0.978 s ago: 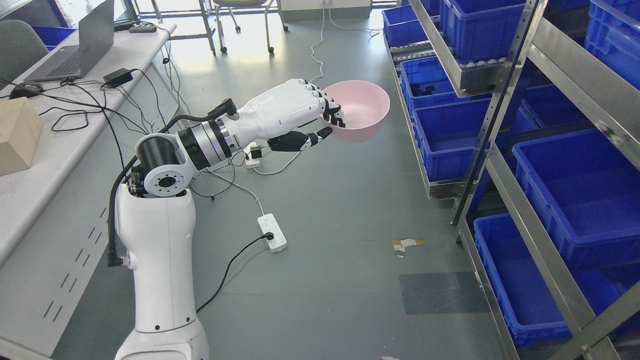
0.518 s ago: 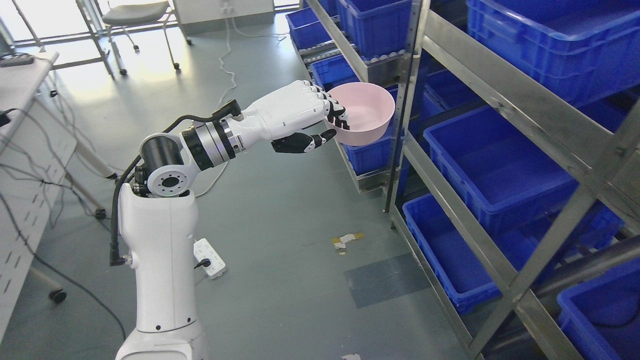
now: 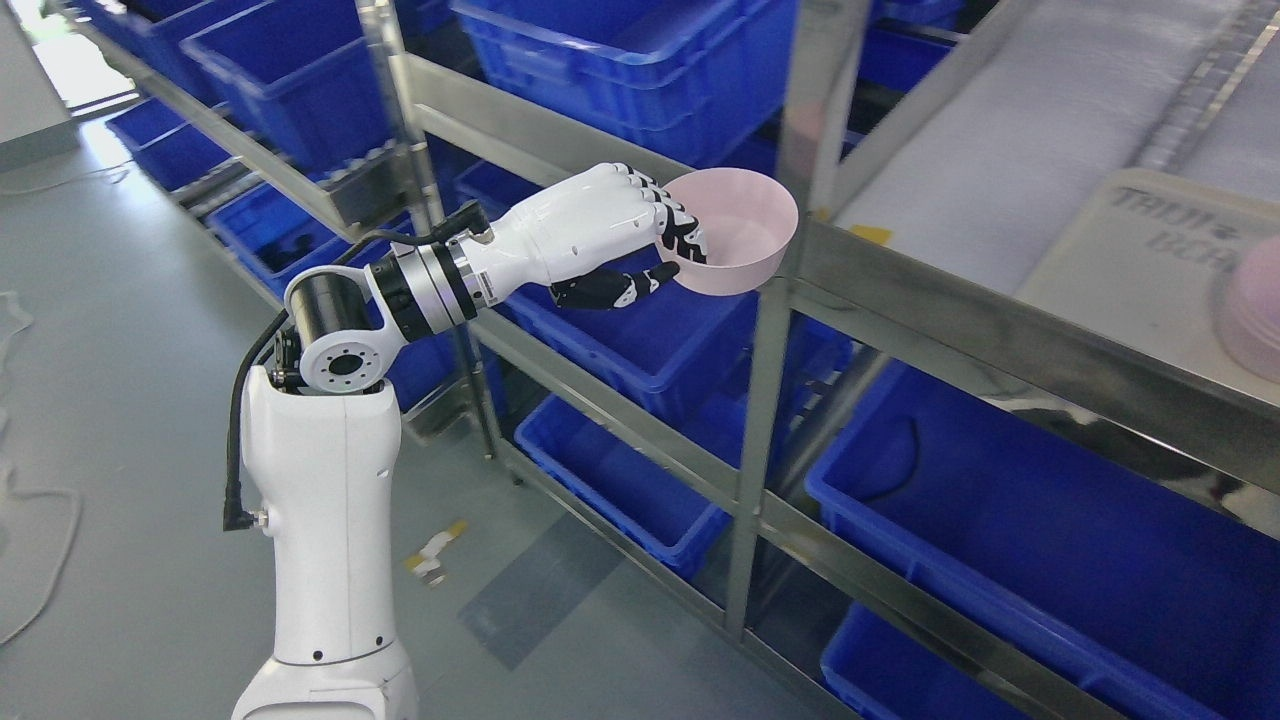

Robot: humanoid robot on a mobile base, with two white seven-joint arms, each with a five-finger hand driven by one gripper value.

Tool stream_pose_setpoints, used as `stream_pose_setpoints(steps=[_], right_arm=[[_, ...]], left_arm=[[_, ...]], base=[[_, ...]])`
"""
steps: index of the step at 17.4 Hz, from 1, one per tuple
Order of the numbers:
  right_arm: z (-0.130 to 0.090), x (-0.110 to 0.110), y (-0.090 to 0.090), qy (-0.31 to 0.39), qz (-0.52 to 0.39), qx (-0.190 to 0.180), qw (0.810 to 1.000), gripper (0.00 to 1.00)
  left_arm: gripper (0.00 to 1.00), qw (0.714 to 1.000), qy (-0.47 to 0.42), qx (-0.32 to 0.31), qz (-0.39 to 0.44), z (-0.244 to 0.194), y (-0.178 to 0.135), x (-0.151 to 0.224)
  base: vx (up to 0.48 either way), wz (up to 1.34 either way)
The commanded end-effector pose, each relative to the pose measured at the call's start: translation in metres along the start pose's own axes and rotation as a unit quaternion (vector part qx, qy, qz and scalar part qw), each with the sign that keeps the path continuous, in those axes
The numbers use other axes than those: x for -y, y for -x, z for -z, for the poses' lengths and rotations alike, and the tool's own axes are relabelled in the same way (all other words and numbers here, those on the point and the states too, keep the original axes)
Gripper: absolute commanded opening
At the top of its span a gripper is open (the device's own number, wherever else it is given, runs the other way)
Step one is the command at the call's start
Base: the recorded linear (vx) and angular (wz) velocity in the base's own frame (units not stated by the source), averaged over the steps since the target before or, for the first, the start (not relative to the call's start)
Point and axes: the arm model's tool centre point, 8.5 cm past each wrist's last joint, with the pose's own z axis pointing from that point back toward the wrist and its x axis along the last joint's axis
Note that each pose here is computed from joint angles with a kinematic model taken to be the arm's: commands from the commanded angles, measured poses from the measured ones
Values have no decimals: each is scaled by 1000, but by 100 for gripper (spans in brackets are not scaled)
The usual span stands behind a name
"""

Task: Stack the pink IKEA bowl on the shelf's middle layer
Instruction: 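Hold the pink bowl raised in the left hand while driving to the shelf, then lower the pink bowl into the other pink bowl on the tray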

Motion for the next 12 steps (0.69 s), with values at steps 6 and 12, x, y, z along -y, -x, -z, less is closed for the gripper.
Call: stream_pose_setpoints(steps=[6,12], right_arm=[[0,11,-2,9,-1,6,1000,100],[0,11,-2,9,-1,6,1000,100]], left_arm=[[4,1000,3,2,5,-2,1,-2],[4,991,-96,-37,82,-25,27,-112]], base=[[22,-1221],[15,-547]])
